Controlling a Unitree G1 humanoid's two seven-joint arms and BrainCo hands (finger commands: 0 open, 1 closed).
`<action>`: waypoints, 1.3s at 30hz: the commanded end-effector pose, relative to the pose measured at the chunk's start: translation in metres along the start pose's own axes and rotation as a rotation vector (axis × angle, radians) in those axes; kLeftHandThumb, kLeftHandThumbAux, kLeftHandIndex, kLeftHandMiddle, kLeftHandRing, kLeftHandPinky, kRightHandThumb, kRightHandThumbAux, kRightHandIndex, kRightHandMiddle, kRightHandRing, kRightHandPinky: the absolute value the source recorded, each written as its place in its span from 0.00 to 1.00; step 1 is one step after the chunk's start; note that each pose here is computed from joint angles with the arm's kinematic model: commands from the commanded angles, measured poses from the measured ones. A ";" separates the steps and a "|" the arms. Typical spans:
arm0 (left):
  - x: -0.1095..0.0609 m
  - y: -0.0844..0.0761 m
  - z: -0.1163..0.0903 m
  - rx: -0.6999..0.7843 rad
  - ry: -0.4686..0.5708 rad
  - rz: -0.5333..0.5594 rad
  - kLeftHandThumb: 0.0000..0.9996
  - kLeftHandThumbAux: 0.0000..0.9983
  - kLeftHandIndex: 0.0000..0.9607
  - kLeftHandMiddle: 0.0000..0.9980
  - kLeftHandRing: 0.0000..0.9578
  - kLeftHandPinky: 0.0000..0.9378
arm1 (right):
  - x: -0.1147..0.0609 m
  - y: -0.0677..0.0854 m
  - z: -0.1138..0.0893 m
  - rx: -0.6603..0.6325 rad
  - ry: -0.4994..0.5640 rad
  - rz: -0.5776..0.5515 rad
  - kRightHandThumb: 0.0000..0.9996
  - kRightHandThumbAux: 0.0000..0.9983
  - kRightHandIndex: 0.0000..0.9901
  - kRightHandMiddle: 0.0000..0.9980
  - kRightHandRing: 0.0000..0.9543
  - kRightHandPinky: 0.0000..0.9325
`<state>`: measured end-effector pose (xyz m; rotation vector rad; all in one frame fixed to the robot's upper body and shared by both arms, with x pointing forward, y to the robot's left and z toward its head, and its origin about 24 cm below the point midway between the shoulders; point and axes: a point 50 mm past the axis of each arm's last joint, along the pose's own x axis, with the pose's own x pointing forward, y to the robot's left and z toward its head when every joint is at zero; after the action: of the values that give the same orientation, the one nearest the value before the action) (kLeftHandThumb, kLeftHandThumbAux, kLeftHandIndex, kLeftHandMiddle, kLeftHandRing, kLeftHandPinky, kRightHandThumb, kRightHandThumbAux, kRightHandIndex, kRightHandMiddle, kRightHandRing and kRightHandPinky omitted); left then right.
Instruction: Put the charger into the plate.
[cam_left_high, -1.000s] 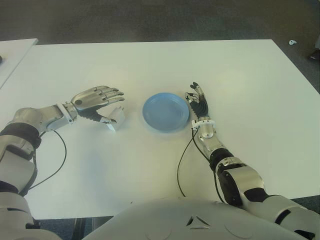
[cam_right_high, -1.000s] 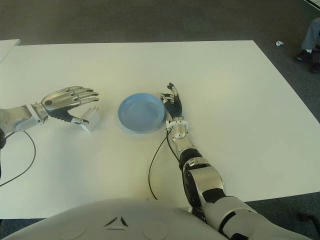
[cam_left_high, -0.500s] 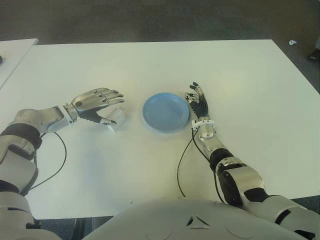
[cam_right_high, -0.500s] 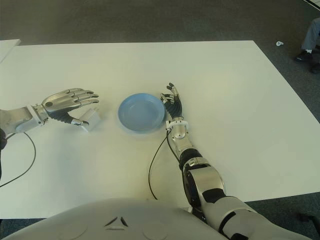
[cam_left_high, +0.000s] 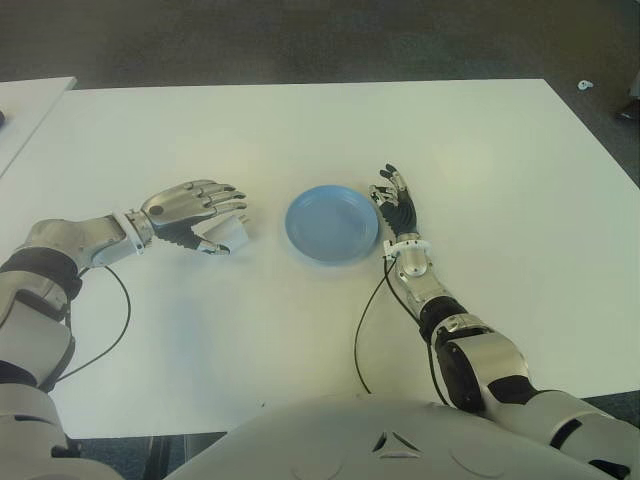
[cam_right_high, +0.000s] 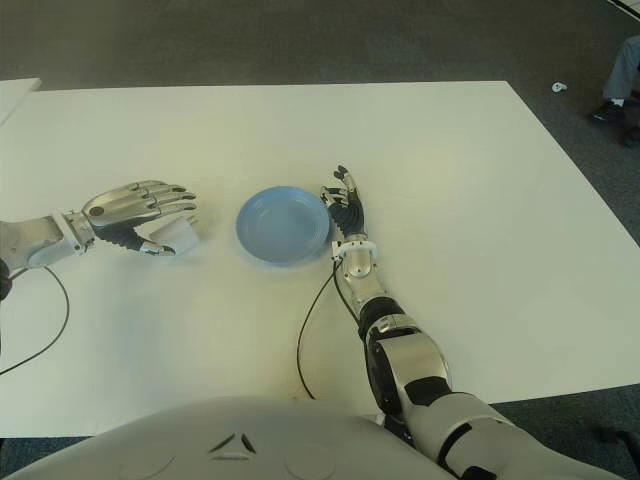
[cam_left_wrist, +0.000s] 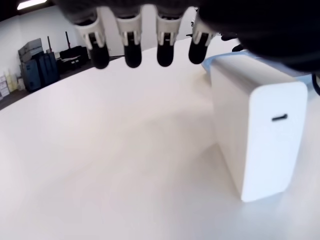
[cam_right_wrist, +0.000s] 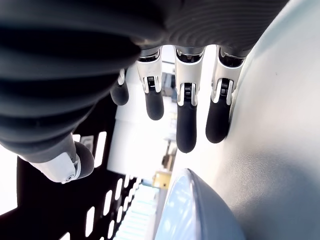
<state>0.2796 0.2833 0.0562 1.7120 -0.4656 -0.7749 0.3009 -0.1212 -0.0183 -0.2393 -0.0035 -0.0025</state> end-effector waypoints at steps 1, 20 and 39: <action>-0.006 -0.007 0.002 -0.002 -0.012 -0.058 0.34 0.11 0.00 0.00 0.00 0.00 | -0.047 0.000 -0.057 -0.040 0.273 0.028 0.00 0.52 0.00 0.16 0.31 0.34; -0.009 -0.006 0.000 0.005 -0.005 -0.055 0.34 0.12 0.00 0.00 0.00 0.00 | -0.048 0.001 -0.057 -0.044 0.272 0.033 0.00 0.53 0.00 0.16 0.31 0.33; -0.012 -0.007 0.001 -0.016 -0.003 -0.062 0.35 0.12 0.00 0.00 0.00 0.00 | -0.048 0.002 -0.056 -0.040 0.266 0.026 0.00 0.53 0.00 0.16 0.32 0.35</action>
<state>0.2761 0.2887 0.0585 1.7164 -0.4540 -0.7876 0.3008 -0.1211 -0.0183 -0.2412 -0.0042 -0.0018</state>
